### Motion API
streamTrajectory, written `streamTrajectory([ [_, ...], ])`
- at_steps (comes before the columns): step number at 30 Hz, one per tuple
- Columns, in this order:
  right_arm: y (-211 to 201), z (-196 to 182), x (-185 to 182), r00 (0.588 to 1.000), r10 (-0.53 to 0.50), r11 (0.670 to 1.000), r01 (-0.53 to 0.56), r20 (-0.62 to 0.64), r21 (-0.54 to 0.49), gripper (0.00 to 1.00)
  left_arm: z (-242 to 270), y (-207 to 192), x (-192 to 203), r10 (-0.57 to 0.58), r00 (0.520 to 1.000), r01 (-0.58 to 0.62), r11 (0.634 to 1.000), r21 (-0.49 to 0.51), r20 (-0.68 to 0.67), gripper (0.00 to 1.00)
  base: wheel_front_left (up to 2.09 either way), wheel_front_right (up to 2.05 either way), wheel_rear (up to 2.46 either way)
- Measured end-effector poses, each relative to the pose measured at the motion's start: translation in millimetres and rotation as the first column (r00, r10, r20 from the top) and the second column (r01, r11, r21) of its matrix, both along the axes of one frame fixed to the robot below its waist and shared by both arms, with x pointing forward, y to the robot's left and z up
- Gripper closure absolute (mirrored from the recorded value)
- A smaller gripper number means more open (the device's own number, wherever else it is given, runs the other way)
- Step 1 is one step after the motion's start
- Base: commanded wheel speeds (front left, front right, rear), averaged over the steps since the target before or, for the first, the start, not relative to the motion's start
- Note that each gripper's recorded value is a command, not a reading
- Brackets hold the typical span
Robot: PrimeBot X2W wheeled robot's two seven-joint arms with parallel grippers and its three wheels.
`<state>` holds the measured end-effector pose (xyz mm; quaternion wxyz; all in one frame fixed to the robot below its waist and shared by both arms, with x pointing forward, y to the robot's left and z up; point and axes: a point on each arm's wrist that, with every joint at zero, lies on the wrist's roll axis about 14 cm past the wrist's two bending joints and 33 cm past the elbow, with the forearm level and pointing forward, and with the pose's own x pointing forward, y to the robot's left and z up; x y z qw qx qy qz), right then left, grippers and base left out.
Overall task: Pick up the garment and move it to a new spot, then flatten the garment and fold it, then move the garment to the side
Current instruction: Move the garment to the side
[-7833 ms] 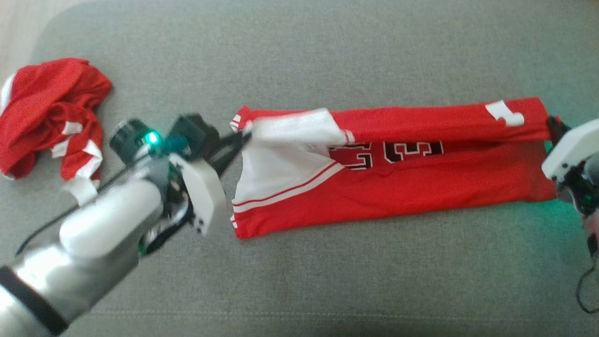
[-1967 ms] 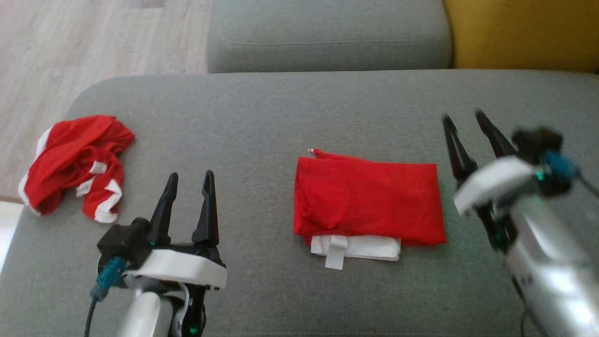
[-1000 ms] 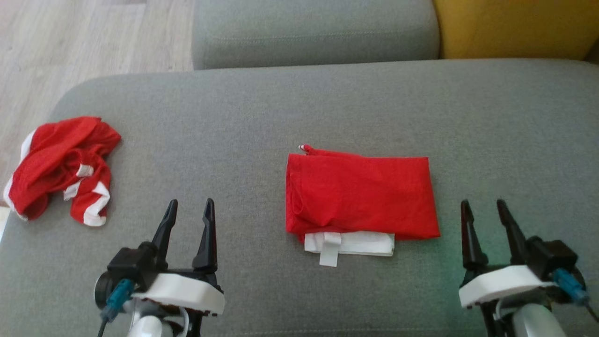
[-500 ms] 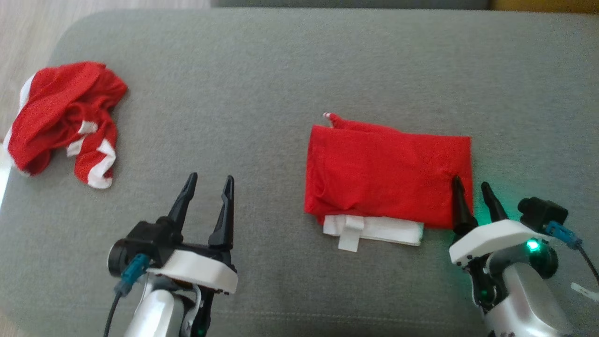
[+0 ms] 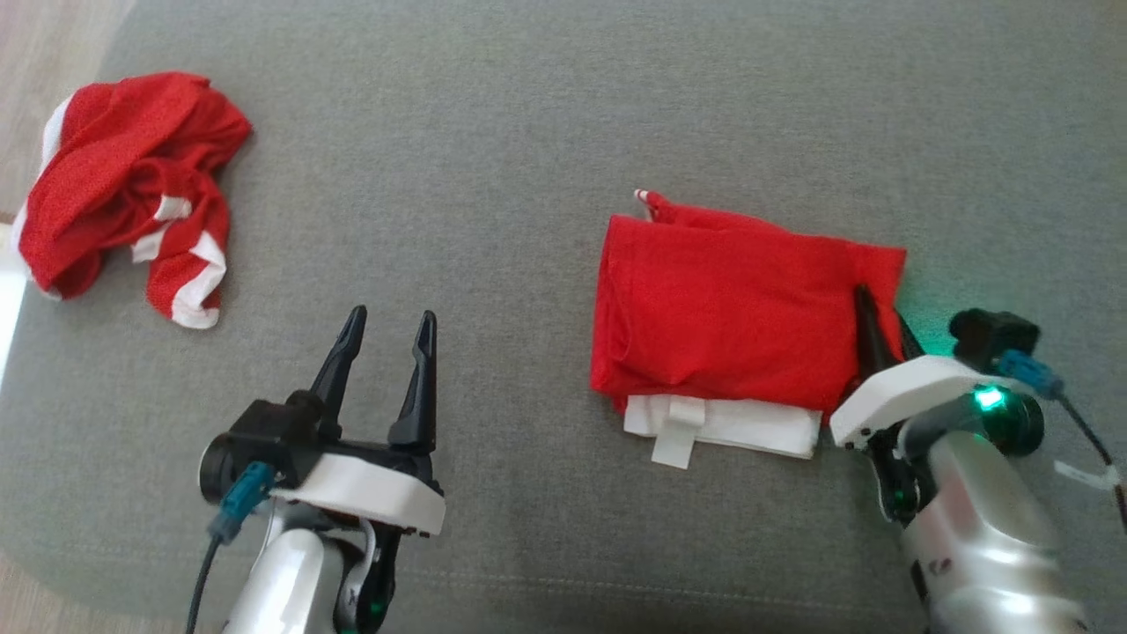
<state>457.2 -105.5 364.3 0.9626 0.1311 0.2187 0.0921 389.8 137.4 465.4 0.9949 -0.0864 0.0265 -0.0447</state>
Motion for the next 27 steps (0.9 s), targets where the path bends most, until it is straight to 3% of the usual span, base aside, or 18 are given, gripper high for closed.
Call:
streamTrajectory([
  [5,-15,9,1,0.996,0.074,0.985,-0.065,0.047,-0.161,1.0,4,-10,4,-0.028,1.0,0.028,1.0,-0.011,0.014,0.0,0.0,0.0,0.0],
  [8,-56,19,4,0.993,0.084,0.953,-0.058,0.077,-0.298,1.0,7,-17,6,-0.049,0.998,0.05,0.999,-0.016,0.026,0.0,0.0,0.0,0.0],
  [12,-128,47,17,0.992,0.059,0.88,0.0,0.11,-0.475,1.0,11,-27,9,-0.075,0.996,0.076,0.997,-0.023,0.038,0.0,0.0,0.0,0.0],
  [16,-188,76,30,0.99,0.045,0.782,0.049,0.134,-0.621,1.0,10,-29,14,-0.082,0.996,0.083,0.996,-0.028,0.038,0.0,0.0,0.0,0.0],
  [18,-207,88,36,0.988,0.034,0.75,0.077,0.154,-0.657,1.0,10,-29,18,-0.083,0.996,0.084,0.996,-0.029,0.041,0.0,0.0,0.0,0.0],
  [22,-210,97,47,0.984,0.049,0.726,0.083,0.172,-0.683,1.0,5,-25,23,-0.07,0.997,0.071,0.997,-0.028,0.032,0.0,0.0,0.0,0.0],
  [27,-215,103,54,0.98,0.025,0.723,0.119,0.197,-0.68,1.0,1,-21,26,-0.06,0.998,0.06,0.998,-0.027,0.023,0.0,0.0,0.0,0.0],
])
